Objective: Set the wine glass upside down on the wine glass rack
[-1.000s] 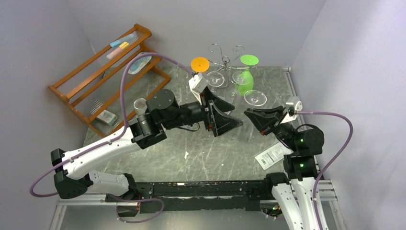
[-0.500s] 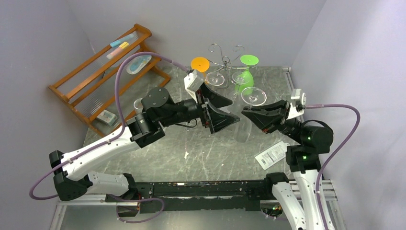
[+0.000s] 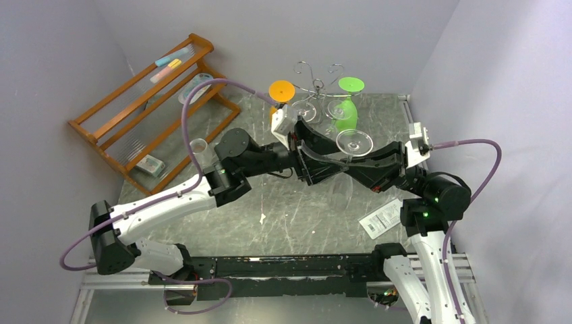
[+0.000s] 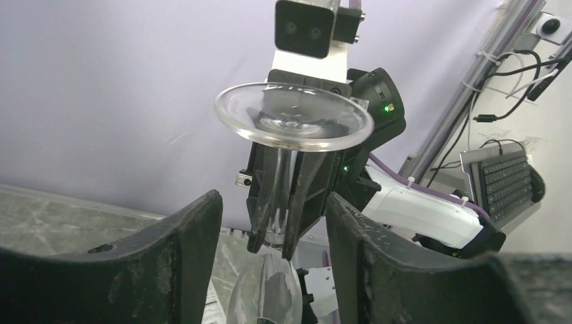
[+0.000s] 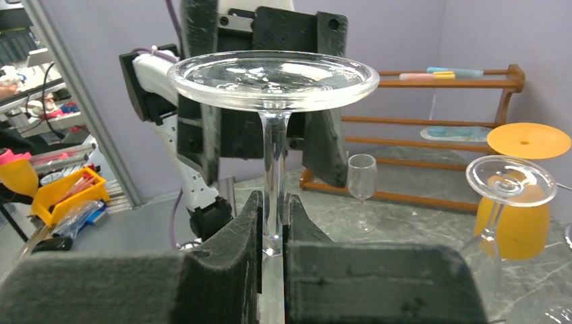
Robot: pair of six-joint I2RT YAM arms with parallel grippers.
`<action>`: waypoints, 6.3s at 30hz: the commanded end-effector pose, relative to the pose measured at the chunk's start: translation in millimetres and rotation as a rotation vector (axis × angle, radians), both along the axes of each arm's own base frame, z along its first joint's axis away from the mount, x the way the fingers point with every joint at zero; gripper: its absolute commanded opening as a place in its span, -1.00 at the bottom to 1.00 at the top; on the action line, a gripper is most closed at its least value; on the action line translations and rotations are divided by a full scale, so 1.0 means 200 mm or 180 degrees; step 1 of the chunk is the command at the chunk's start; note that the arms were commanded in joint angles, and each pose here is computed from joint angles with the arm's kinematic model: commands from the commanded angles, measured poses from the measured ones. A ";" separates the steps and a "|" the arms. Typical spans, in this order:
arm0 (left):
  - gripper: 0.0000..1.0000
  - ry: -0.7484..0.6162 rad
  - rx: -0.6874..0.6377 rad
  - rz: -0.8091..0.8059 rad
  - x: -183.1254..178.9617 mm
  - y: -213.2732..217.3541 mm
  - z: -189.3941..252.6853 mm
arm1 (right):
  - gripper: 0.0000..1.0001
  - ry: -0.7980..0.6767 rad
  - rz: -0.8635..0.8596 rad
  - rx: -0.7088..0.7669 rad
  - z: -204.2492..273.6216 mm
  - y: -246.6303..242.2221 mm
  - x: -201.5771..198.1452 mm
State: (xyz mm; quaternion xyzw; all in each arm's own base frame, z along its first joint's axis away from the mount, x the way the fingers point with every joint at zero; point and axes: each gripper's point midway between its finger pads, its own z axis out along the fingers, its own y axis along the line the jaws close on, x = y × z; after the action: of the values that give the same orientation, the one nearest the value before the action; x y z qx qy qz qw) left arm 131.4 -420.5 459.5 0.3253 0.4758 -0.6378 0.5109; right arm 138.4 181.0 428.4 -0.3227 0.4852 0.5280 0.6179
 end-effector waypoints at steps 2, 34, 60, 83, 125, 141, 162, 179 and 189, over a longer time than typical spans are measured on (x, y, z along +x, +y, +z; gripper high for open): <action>0.15 -0.0191 -0.0245 -0.0286 -0.05 -0.05 0.08 | -1.00 -0.0101 0.0162 -0.0030 0.02 0.01 -0.08; -0.90 -0.0359 -0.0389 -0.0324 -0.01 -0.14 0.05 | -0.80 -0.0048 0.0183 -0.0147 -0.01 0.02 -0.05; -0.90 -0.1054 -0.0019 0.0342 0.07 -0.01 -0.12 | 0.25 0.2537 -0.0276 0.0676 0.12 -0.05 -0.02; 0.12 -0.0913 0.0154 0.0503 0.15 -0.04 -0.33 | -1.00 0.3478 -0.0287 0.1125 0.08 -0.05 0.11; -0.90 -0.0466 0.1683 0.4138 0.84 1.07 -0.38 | 0.59 0.3025 -0.1478 0.1189 -0.05 -0.22 0.42; -0.90 -0.0729 0.1139 0.3063 1.71 1.02 -0.40 | 0.54 0.2676 -0.2127 0.1162 -0.08 -0.36 0.46; -0.90 -0.0990 0.0552 0.0782 1.82 0.52 -0.63 | 0.49 0.2747 -0.2232 0.1075 -0.17 -0.37 0.52; -0.90 -0.1040 0.0400 0.0175 1.74 0.34 -0.68 | 0.47 0.2798 -0.2297 0.1053 -0.21 -0.38 0.53; -0.90 -0.1097 0.0515 0.0230 1.79 0.29 -0.71 | 0.46 0.2837 -0.2307 0.1035 -0.24 -0.38 0.54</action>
State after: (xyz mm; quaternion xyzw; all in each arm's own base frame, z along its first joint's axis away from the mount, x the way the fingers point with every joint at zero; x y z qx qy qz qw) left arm 489.0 -356.5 312.7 0.4293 0.4650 -0.5265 0.5677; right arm 245.5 106.6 390.5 0.2130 0.6821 0.4446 0.5401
